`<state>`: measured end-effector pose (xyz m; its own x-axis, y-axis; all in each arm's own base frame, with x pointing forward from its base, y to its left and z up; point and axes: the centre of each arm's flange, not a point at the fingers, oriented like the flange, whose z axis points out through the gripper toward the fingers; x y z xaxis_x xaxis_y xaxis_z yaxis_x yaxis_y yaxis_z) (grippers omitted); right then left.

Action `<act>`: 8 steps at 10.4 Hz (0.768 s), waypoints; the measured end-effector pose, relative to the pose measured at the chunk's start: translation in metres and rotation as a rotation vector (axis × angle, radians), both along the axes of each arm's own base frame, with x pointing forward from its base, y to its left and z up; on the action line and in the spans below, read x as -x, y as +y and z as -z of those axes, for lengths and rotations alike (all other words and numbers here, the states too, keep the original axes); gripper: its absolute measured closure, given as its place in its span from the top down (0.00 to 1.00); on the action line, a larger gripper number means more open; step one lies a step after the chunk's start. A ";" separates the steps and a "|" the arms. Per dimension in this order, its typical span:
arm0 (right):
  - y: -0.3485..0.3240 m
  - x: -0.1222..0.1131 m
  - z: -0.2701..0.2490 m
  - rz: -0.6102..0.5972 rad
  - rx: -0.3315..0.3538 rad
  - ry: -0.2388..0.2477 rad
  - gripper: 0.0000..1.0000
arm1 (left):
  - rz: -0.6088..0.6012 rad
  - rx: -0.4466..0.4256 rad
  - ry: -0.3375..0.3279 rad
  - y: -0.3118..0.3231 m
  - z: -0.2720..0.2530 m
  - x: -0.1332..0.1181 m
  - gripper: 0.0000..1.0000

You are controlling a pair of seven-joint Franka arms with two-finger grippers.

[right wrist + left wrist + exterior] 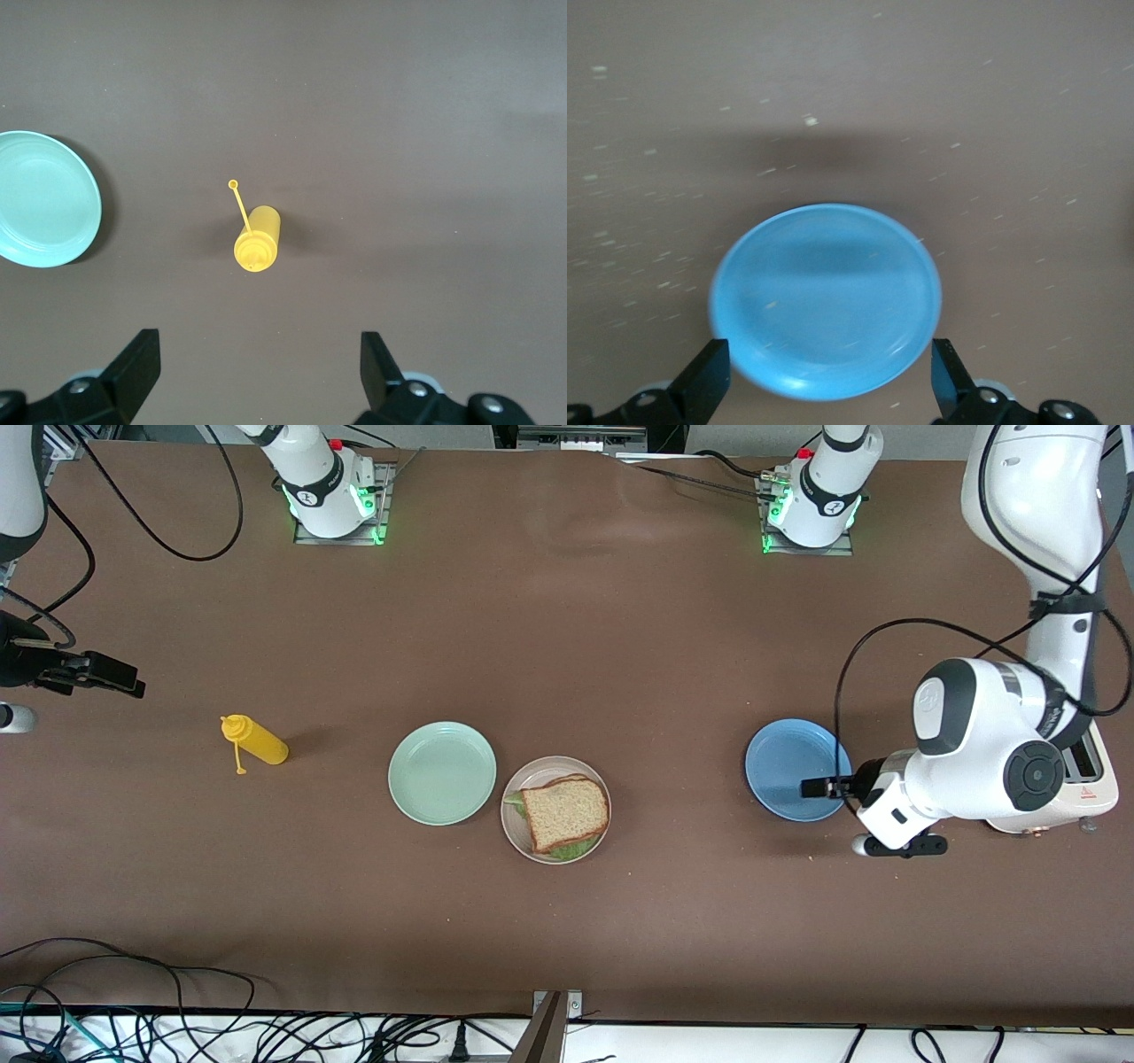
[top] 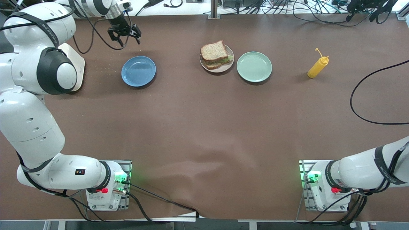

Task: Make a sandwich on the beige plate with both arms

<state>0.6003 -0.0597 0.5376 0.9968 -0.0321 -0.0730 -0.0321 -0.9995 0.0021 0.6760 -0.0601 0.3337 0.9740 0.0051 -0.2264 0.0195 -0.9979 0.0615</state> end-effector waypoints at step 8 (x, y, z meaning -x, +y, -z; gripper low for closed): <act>-0.002 0.000 -0.001 0.007 0.001 -0.003 1.00 | -0.043 -0.111 0.031 0.068 -0.120 0.043 1.00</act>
<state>0.6004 -0.0615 0.5384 0.9968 -0.0392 -0.0696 -0.0391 -0.9992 0.0030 0.6328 0.0083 0.4536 0.9650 0.0734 -0.2519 0.0625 -0.9967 -0.0511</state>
